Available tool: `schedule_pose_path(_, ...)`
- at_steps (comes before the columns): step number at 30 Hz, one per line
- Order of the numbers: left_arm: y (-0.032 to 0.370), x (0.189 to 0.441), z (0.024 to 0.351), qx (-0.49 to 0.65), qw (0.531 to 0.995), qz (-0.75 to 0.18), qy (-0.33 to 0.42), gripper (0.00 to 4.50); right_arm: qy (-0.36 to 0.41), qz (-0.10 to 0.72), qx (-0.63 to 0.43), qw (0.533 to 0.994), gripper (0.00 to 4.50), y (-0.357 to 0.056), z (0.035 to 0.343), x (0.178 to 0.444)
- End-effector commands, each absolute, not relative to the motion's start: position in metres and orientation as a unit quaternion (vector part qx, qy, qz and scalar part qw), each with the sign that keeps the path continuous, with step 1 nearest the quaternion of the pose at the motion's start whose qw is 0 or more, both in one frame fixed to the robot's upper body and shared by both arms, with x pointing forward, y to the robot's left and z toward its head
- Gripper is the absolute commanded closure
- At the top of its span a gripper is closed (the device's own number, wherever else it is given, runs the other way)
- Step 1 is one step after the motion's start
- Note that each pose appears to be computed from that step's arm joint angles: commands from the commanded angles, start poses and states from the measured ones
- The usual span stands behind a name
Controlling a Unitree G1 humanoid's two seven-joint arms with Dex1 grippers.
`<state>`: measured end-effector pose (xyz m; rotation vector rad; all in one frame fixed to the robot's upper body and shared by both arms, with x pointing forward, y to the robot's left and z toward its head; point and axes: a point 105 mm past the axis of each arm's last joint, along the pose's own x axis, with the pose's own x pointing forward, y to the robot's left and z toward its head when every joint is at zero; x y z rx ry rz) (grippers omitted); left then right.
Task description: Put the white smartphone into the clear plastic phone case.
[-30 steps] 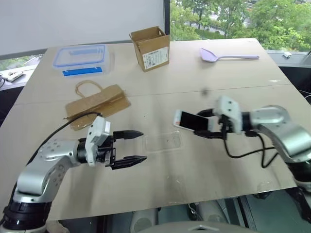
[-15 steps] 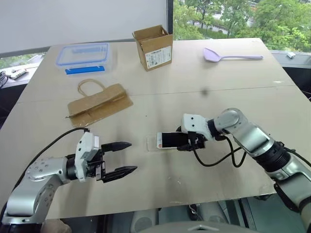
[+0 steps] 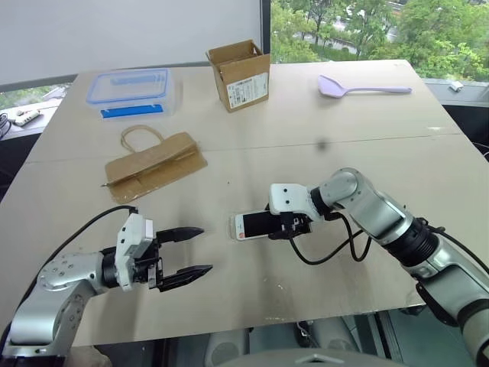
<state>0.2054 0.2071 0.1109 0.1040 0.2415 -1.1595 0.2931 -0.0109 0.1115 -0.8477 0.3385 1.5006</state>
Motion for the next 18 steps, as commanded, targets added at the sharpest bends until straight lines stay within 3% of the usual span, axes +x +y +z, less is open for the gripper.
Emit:
schedule_pose_path(1, 0.208, 0.205, 0.114, 0.059, 0.828, -0.547, 0.104, 0.11, 0.146, 0.650, -0.386, 0.638, 1.74, -0.011, 0.114, 0.296)
schedule_pose_path(18, 0.208, 0.207, 0.113, 0.058, 0.830, -0.545, 0.099, 0.11, 0.135, 0.637, -0.381, 0.656, 1.74, -0.015, 0.126, 0.303)
